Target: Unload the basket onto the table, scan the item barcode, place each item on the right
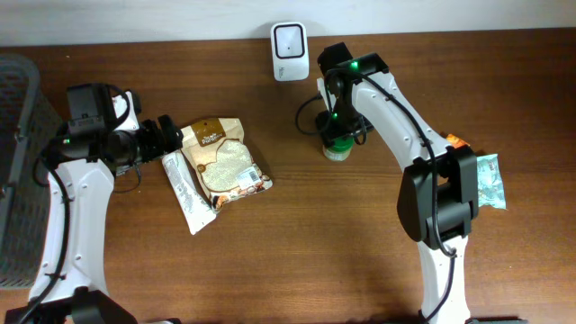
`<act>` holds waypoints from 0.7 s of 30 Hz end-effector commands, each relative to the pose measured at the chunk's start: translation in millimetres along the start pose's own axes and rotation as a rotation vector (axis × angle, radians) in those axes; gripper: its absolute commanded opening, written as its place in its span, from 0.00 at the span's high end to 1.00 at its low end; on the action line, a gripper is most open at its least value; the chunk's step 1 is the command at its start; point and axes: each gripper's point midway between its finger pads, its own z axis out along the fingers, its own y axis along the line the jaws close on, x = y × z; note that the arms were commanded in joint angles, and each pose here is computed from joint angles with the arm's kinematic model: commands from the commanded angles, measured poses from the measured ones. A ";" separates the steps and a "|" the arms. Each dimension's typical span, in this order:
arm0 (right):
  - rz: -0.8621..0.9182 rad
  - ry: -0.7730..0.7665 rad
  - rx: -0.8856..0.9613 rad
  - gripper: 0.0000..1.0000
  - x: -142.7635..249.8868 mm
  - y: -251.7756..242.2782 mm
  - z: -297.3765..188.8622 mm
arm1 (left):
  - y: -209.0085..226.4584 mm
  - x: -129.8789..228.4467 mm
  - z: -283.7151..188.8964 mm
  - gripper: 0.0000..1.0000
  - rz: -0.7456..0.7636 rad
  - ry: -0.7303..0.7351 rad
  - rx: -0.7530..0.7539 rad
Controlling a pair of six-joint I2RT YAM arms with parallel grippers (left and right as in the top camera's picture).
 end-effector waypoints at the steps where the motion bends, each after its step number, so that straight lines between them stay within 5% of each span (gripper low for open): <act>1: -0.103 -0.083 -0.010 0.34 0.8 5.5 -43.7 | 1.1 -2.2 -1.8 0.01 0.019 -0.008 -0.004; 19: -0.846 -0.076 0.005 0.33 3.2 6.7 -41.9 | 1.0 -2.3 -1.8 0.01 0.019 -0.009 -0.004; 21: -0.945 -0.073 0.022 0.25 2.5 4.5 -41.9 | 1.0 -2.3 -1.8 0.01 0.019 -0.009 -0.004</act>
